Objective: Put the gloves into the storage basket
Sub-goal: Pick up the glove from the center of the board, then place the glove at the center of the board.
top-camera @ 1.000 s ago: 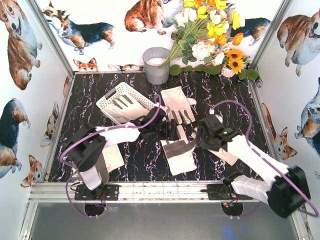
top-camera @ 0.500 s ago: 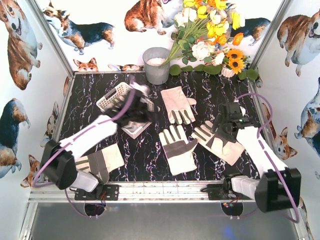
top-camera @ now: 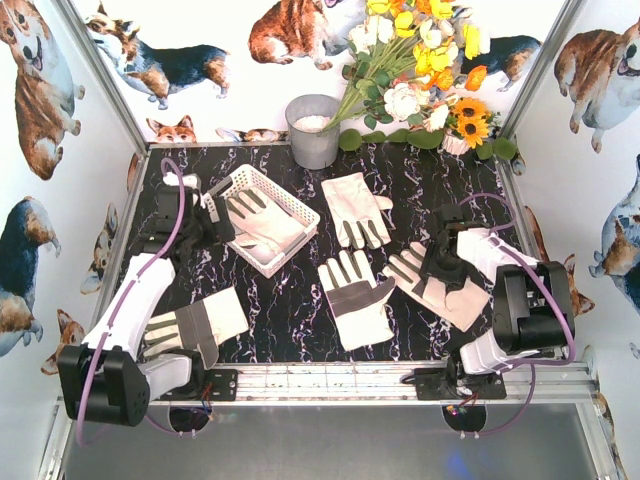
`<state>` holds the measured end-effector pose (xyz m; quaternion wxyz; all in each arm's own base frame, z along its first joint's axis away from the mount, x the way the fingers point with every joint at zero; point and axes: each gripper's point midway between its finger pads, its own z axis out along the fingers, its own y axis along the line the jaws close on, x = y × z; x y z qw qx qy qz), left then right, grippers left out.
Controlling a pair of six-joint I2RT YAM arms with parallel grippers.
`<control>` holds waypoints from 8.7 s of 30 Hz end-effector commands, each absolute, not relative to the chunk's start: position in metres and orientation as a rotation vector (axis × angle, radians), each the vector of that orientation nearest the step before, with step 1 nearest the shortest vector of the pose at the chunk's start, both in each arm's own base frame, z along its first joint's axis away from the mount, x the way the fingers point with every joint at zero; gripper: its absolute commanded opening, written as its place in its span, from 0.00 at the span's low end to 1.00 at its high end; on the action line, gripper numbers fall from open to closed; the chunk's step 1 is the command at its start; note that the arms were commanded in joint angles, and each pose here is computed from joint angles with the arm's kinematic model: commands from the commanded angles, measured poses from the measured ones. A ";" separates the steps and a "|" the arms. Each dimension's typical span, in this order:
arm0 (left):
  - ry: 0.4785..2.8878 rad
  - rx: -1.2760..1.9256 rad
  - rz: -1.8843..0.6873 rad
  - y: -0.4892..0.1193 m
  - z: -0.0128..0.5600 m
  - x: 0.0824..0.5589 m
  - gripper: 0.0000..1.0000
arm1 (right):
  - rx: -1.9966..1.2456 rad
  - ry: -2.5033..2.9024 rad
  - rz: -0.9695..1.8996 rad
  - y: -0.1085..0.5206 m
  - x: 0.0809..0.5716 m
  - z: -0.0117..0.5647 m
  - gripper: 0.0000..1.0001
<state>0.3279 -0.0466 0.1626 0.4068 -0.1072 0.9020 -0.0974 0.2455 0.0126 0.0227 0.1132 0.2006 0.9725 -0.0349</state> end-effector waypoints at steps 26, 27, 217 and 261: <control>2.124 -0.293 -0.866 -0.170 0.214 0.302 0.85 | 0.492 2.278 0.324 0.060 0.282 0.219 0.00; 2.103 -0.301 -0.931 -0.186 0.221 0.300 0.85 | 0.475 2.253 0.338 0.068 0.283 0.224 0.00; 3.099 -0.219 -0.773 -0.178 0.002 0.113 0.00 | -0.307 2.665 0.301 0.210 0.229 0.114 0.67; 2.880 -0.335 -0.729 -0.172 0.022 0.144 0.00 | 0.286 2.739 0.566 0.140 0.253 0.050 0.00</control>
